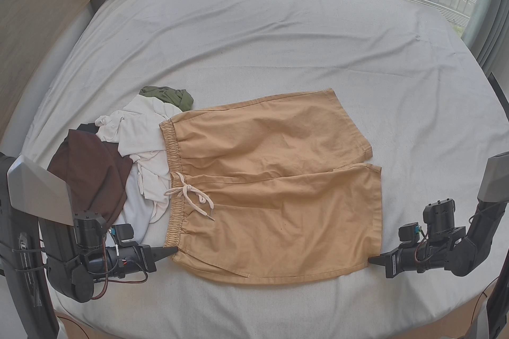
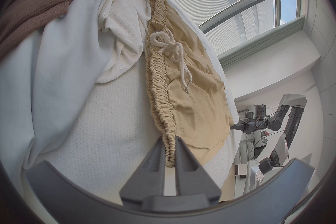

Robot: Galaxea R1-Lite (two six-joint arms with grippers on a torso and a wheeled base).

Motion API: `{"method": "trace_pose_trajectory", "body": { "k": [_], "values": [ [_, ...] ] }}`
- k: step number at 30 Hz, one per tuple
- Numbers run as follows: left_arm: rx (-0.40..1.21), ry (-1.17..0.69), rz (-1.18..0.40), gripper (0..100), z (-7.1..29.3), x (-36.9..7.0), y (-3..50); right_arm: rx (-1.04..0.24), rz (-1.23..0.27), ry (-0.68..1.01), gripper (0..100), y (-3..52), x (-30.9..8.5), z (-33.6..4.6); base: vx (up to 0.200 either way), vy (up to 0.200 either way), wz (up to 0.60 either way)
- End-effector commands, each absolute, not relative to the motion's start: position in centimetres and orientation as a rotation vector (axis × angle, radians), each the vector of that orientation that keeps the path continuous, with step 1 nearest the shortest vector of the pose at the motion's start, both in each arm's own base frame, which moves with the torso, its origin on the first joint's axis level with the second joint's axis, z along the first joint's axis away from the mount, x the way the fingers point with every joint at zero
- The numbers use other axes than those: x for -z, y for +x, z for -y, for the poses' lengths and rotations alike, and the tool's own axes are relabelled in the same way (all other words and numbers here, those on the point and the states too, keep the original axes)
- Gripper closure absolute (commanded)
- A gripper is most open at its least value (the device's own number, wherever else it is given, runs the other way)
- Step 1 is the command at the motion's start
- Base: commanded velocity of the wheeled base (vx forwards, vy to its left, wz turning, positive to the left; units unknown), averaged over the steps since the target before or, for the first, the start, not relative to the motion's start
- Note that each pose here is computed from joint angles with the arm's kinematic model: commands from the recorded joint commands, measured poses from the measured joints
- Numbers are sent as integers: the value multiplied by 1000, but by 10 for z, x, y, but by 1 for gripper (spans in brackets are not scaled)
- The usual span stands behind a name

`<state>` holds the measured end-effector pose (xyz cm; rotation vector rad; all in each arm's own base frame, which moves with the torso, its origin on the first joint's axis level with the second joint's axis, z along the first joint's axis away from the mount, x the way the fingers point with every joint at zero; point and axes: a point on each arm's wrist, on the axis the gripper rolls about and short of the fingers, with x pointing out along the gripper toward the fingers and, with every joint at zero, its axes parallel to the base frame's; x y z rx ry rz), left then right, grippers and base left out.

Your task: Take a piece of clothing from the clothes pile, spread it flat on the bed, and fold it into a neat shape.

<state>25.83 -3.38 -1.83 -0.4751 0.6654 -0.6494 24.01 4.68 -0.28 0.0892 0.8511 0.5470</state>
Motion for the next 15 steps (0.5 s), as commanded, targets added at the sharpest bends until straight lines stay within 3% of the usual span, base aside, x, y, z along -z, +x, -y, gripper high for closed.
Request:
{"method": "trace_pose_trajectory", "body": {
  "k": [1, 15],
  "values": [
    [649, -475, -665, 100, 34, 18, 258, -544, -860, 91, 100, 239, 4, -46, 0, 0, 0],
    [636, -491, -693, 100, 32, 17, 250, -551, -923, 82, 100, 223, -11, -45, 0, 0, 0]
  ]
}}
